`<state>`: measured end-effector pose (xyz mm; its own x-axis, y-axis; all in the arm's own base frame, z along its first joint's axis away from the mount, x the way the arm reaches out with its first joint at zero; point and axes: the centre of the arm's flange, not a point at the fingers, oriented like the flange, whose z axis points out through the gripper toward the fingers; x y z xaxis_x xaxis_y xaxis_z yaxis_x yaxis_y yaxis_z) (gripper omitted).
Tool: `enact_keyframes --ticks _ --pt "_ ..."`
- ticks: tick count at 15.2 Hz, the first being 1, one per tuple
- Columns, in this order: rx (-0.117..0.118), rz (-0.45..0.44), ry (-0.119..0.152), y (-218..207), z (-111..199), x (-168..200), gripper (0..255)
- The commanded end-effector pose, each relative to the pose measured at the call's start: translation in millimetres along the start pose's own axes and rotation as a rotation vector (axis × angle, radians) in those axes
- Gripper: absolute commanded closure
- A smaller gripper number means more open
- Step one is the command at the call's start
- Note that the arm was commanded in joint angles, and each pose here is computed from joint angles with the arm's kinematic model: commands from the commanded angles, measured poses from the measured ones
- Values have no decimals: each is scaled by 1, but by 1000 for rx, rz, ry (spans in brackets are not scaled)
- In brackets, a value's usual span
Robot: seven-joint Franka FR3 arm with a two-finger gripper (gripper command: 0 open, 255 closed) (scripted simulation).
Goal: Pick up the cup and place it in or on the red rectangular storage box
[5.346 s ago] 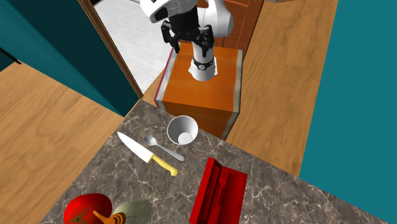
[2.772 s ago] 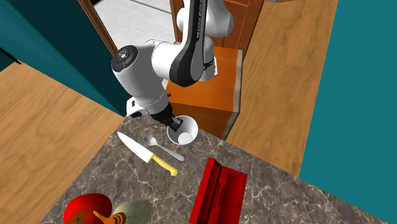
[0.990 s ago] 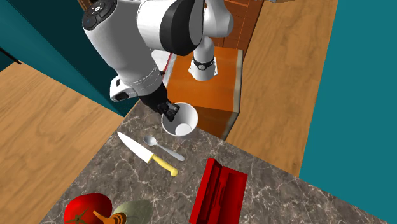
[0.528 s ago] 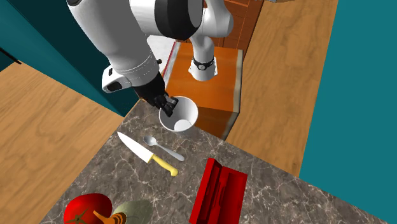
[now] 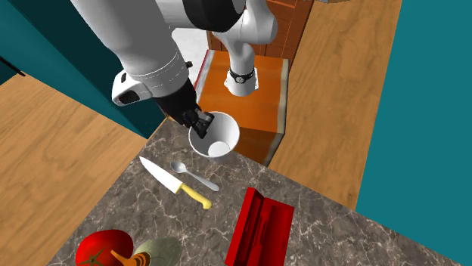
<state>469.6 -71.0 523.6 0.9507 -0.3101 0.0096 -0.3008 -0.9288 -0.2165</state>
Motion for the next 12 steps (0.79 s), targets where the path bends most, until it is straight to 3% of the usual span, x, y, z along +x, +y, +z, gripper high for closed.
enact_keyframes --ticks 1,12 --pt "0 0 0 -19 1 11 255" --pt "0 0 0 -145 12 83 255"
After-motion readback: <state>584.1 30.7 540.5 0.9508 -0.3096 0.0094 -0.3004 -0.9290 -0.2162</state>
